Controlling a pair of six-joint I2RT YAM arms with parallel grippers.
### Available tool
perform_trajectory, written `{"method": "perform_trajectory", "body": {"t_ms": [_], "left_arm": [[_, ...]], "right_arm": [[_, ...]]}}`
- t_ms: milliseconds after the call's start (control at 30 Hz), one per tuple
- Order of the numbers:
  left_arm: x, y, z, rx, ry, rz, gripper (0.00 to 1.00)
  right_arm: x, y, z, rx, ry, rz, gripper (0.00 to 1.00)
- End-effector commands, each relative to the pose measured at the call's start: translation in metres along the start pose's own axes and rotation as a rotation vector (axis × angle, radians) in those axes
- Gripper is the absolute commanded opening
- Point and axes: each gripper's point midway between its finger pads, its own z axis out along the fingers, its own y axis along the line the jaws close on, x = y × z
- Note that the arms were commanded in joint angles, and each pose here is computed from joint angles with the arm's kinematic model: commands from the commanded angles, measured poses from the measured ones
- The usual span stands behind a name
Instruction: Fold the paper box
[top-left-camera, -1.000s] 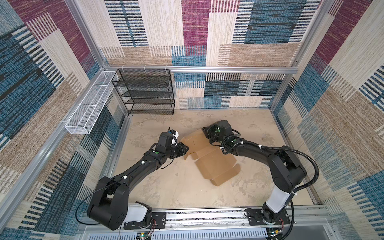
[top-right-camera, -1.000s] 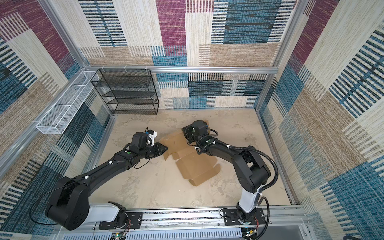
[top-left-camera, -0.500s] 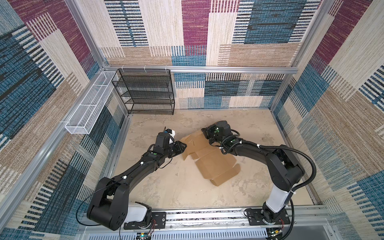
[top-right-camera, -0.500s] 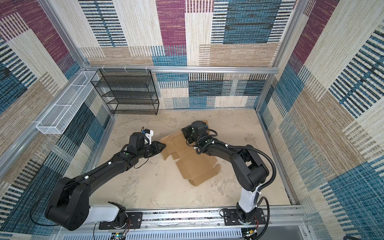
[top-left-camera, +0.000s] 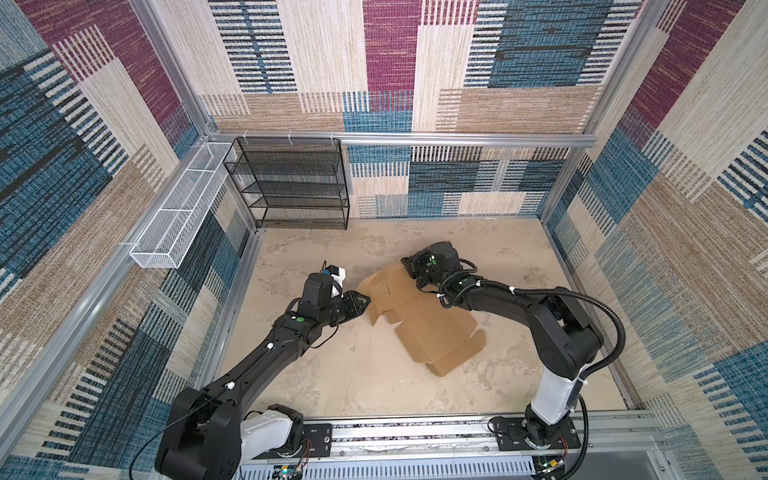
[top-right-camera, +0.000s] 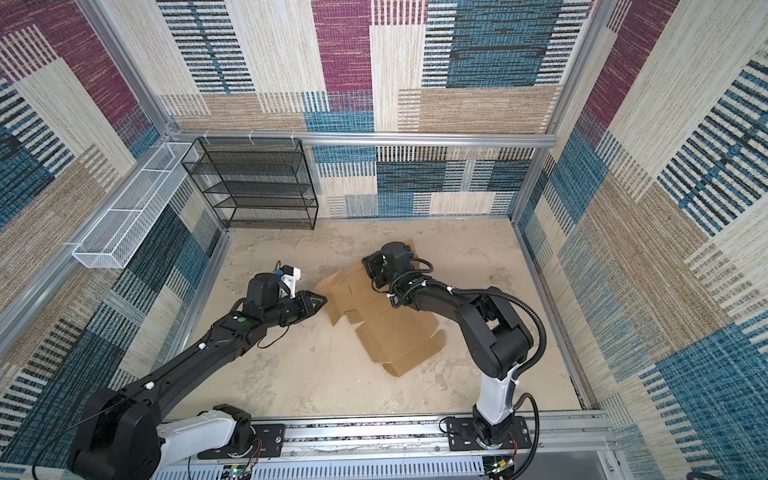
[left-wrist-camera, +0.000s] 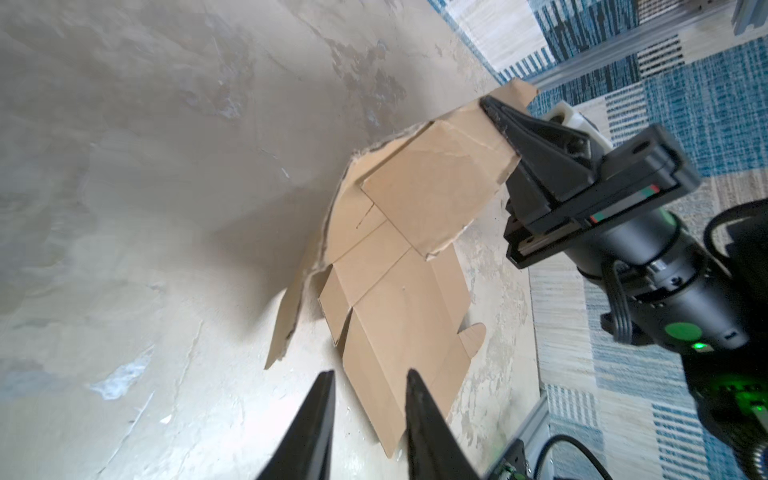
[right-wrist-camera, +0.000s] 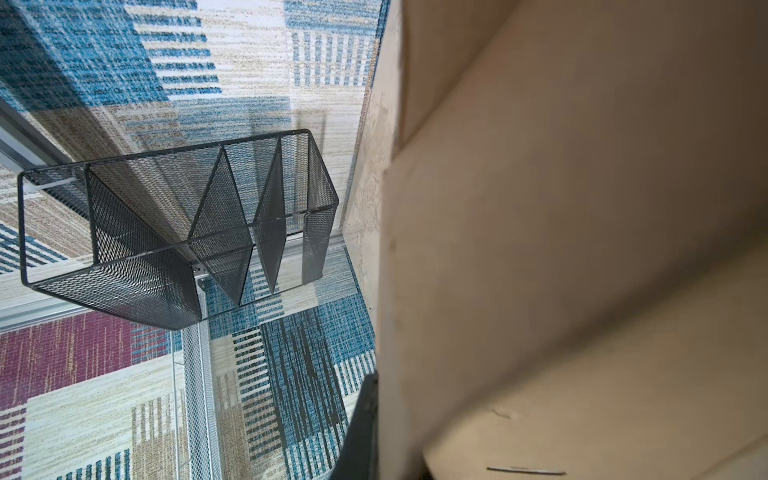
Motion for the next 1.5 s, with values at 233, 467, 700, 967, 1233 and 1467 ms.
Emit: {"method": "perform_trajectory", "body": {"t_ms": [233, 467, 700, 967, 1233, 1467], "left_arm": [[-0.023, 0.030, -0.028, -0.140, -0.074, 0.020, 0.36], [-0.016, 0.046, -0.011, -0.130, -0.026, 0.035, 0.42], [-0.013, 0.060, 0.006, -0.142, -0.016, 0.102, 0.48], [-0.014, 0.047, 0.031, -0.129, -0.015, 0.194, 0.53], [-0.010, 0.021, 0.036, -0.125, -0.039, 0.310, 0.54], [-0.001, 0.005, 0.043, -0.096, -0.028, 0.369, 0.52]], "right_arm": [[0.016, 0.031, -0.003, -0.117, 0.085, -0.112, 0.01], [0.025, 0.036, -0.006, -0.175, 0.135, -0.153, 0.01], [0.031, 0.032, -0.005, -0.194, 0.165, -0.154, 0.01], [0.031, 0.025, -0.007, -0.196, 0.173, -0.150, 0.01], [0.034, 0.020, -0.005, -0.206, 0.191, -0.143, 0.00], [0.037, 0.012, -0.007, -0.217, 0.206, -0.130, 0.00]]}}
